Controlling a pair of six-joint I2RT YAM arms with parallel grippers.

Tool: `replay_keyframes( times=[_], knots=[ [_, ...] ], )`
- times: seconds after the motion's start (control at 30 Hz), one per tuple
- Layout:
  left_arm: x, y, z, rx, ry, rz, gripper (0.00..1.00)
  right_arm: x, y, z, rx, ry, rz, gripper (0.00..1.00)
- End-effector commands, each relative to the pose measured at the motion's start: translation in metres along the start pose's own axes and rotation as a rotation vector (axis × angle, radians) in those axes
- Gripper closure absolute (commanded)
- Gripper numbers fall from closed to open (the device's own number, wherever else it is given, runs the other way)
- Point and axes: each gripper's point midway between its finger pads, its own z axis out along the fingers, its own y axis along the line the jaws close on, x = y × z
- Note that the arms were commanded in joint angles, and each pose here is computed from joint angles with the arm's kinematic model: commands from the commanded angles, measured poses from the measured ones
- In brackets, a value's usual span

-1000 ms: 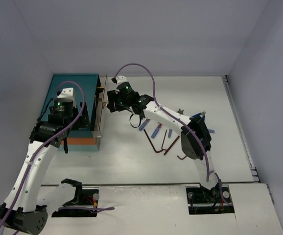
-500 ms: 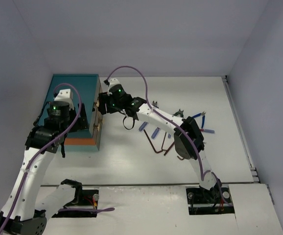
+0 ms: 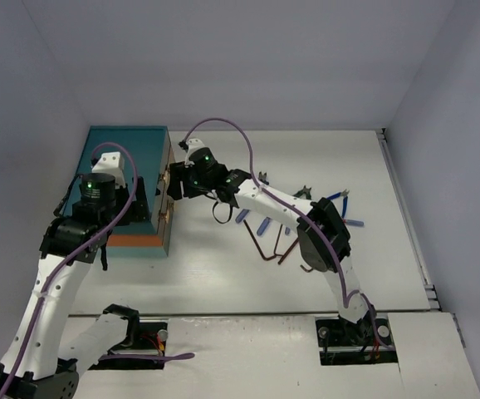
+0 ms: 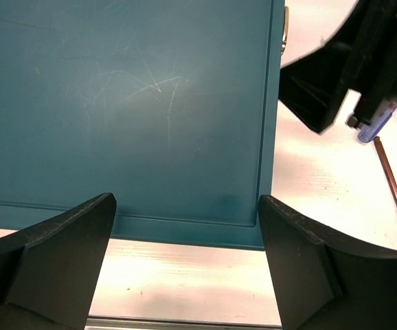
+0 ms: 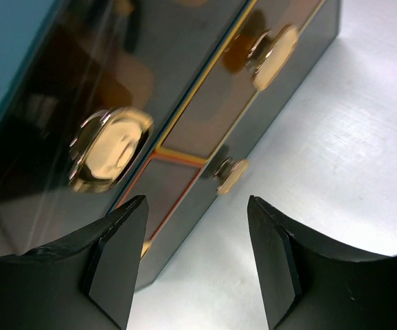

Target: Sort the tools into containers

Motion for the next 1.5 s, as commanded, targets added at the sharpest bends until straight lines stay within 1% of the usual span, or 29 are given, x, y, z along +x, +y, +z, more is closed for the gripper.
replay_keyframes(
  times=[0.0,0.17,0.33,0.37,0.43,0.67,0.73,0.93,1.03,1.17,1.33,1.47],
  knots=[
    [-0.029,-0.001,-0.020,0.032,-0.113,0.029,0.19,-0.065,0.040,-0.058,-0.198,-0.137,0.012,0.43],
    [-0.028,0.003,-0.031,0.035,-0.137,0.066,0.19,-0.037,0.046,-0.065,-0.312,-0.042,0.034,0.45],
    [-0.026,0.010,-0.036,0.011,-0.149,0.074,0.19,-0.015,0.053,-0.061,-0.409,0.002,0.061,0.45],
    [-0.027,0.010,-0.037,0.010,-0.152,0.074,0.19,-0.006,0.053,-0.060,-0.422,0.031,0.078,0.45],
    [-0.028,0.012,-0.039,0.003,-0.161,0.071,0.19,0.002,0.056,-0.057,-0.473,0.041,0.109,0.44],
    [-0.028,0.014,-0.042,-0.009,-0.162,0.068,0.19,0.010,0.067,-0.047,-0.566,0.048,0.147,0.44],
    [-0.028,0.015,-0.041,-0.011,-0.160,0.066,0.19,0.016,0.070,-0.044,-0.598,0.068,0.151,0.44],
    [-0.029,0.013,-0.042,-0.004,-0.163,0.044,0.19,0.034,0.070,-0.033,-0.625,0.106,0.159,0.43],
    [-0.028,0.012,-0.042,0.000,-0.162,0.043,0.19,0.042,0.066,-0.027,-0.628,0.114,0.176,0.43],
    [-0.028,0.012,-0.043,0.001,-0.165,0.038,0.19,0.044,0.071,-0.027,-0.686,0.100,0.195,0.44],
    [-0.026,0.011,-0.041,0.003,-0.159,0.027,0.19,0.036,0.080,-0.031,-0.768,0.060,0.183,0.45],
    [-0.024,0.012,-0.041,0.001,-0.157,0.025,0.19,0.033,0.086,-0.036,-0.843,0.042,0.212,0.47]
  ],
)
